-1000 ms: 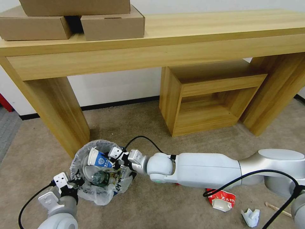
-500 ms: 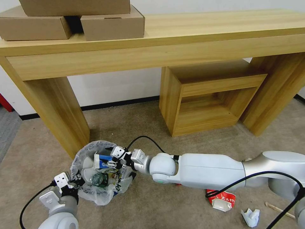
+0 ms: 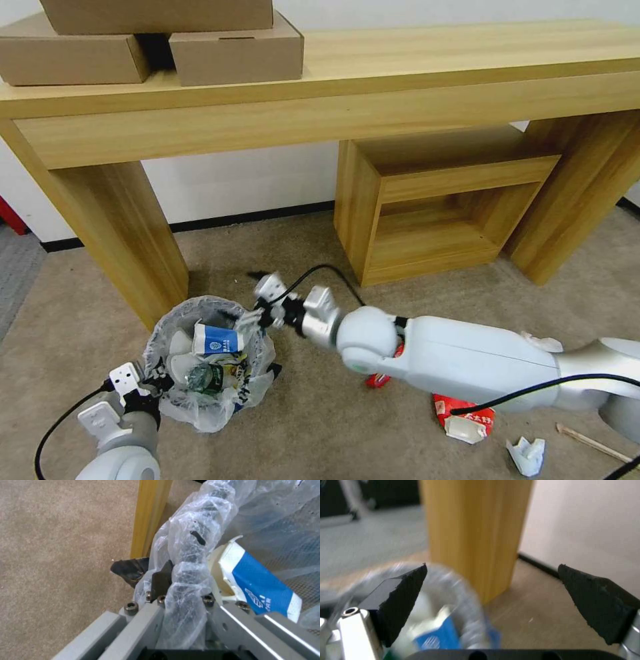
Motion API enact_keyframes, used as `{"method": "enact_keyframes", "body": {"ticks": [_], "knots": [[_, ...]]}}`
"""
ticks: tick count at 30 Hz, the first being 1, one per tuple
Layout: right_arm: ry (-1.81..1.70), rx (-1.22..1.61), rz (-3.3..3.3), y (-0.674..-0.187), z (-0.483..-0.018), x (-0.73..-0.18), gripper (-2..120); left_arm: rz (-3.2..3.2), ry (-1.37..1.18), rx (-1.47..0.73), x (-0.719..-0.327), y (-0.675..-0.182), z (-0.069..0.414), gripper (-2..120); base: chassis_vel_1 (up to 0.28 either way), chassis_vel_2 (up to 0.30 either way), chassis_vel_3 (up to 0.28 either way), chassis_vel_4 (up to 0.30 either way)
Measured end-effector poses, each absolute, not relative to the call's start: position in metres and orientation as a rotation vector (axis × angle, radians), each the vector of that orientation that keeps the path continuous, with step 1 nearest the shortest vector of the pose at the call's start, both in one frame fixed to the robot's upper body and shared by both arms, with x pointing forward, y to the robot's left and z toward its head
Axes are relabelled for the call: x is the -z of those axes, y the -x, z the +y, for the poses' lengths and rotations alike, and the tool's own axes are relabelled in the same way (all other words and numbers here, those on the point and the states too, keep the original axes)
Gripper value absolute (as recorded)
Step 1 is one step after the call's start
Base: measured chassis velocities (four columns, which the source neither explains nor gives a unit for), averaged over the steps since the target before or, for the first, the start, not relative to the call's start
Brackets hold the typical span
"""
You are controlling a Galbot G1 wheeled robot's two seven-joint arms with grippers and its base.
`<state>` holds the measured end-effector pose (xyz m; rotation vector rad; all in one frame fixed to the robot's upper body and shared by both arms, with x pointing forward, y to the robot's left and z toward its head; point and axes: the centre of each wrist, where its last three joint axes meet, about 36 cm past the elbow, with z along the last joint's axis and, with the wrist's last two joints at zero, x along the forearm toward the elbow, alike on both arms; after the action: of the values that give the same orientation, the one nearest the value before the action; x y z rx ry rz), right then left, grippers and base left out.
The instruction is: Pick up the trash bin and place the garbage on the floor into it.
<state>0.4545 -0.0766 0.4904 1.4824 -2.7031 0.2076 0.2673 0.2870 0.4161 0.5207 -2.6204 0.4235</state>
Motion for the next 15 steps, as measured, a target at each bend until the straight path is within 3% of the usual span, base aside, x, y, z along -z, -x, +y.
{"method": "enact_keyframes", "body": {"ticks": [15], "knots": [[-1.117,0.125,-3.002,-0.47,-0.154,-0.537,100,-2.619,-0.508,-0.407,-0.417,-0.265,0.287,0,0.0,0.0,0.0,0.0]]}}
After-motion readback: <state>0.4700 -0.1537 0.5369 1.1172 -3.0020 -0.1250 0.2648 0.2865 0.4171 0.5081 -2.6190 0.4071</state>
